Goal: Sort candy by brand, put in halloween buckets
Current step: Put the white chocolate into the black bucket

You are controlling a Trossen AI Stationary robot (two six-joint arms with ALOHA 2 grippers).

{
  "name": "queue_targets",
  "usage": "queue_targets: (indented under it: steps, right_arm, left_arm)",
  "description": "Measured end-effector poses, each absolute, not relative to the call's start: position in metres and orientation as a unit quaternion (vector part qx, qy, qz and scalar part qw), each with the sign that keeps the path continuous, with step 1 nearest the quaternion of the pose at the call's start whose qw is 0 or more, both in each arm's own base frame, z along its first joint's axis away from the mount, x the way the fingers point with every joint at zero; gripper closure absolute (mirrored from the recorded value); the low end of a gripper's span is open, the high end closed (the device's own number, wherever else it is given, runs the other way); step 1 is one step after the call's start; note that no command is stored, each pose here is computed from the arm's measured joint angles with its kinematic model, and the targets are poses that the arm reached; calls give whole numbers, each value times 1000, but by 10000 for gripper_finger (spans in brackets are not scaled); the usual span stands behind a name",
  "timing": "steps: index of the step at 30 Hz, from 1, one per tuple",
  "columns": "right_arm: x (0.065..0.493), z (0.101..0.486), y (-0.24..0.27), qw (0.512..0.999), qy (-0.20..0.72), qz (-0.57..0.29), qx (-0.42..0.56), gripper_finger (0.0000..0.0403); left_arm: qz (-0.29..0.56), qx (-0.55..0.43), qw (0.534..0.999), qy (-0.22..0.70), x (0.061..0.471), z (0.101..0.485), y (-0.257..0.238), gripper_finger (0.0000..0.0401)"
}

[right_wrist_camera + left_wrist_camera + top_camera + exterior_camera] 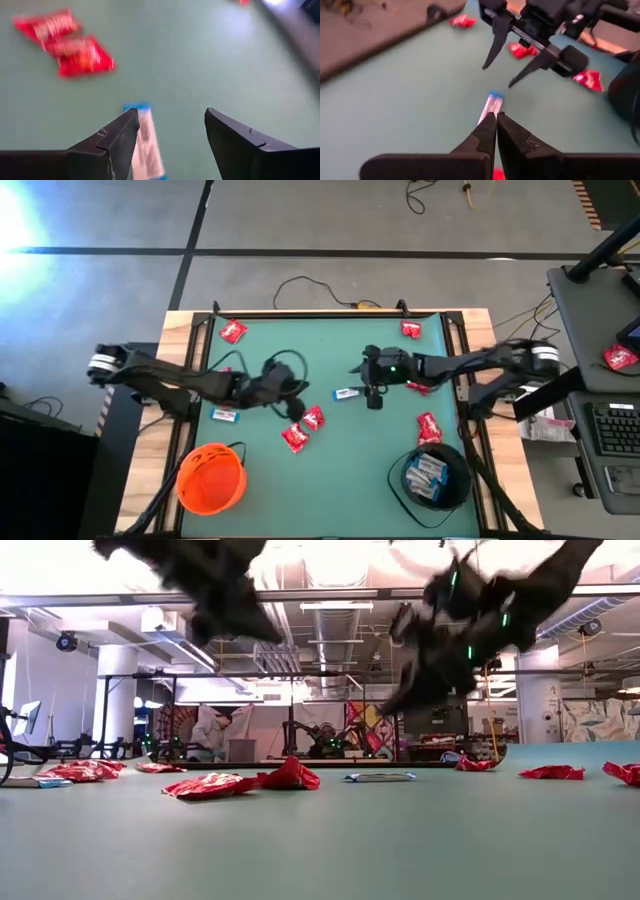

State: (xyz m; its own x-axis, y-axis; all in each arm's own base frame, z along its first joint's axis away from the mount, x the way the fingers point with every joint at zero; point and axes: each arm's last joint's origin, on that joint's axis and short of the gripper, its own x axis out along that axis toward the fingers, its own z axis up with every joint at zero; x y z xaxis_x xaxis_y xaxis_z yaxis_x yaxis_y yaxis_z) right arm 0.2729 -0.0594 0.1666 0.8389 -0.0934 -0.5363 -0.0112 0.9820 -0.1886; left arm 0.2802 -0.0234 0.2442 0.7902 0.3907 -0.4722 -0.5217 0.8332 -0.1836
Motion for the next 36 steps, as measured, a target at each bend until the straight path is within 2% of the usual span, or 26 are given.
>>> queue_targets:
  steps: [4,10,16,24,33,36]
  right_arm:
    - [276,132,-69,955,295,5,-5,185]
    - [285,100,-73,961,276,14,-24,207]
    - [295,73,-78,960,279,26,-25,230]
    - [298,50,-80,950,308,36,-30,255]
    - [295,44,-79,941,328,50,-61,302]
    - [295,47,-79,942,325,50,-75,306]
  left_arm:
    - [214,-224,924,223,253,227,-29,401]
    - [204,-285,905,240,230,217,-37,401]
    - [200,-277,898,277,220,214,-37,401]
    - [215,-251,909,253,224,227,-27,401]
    - [213,-253,913,240,228,236,-28,401]
    - [222,-250,914,232,227,237,-30,401]
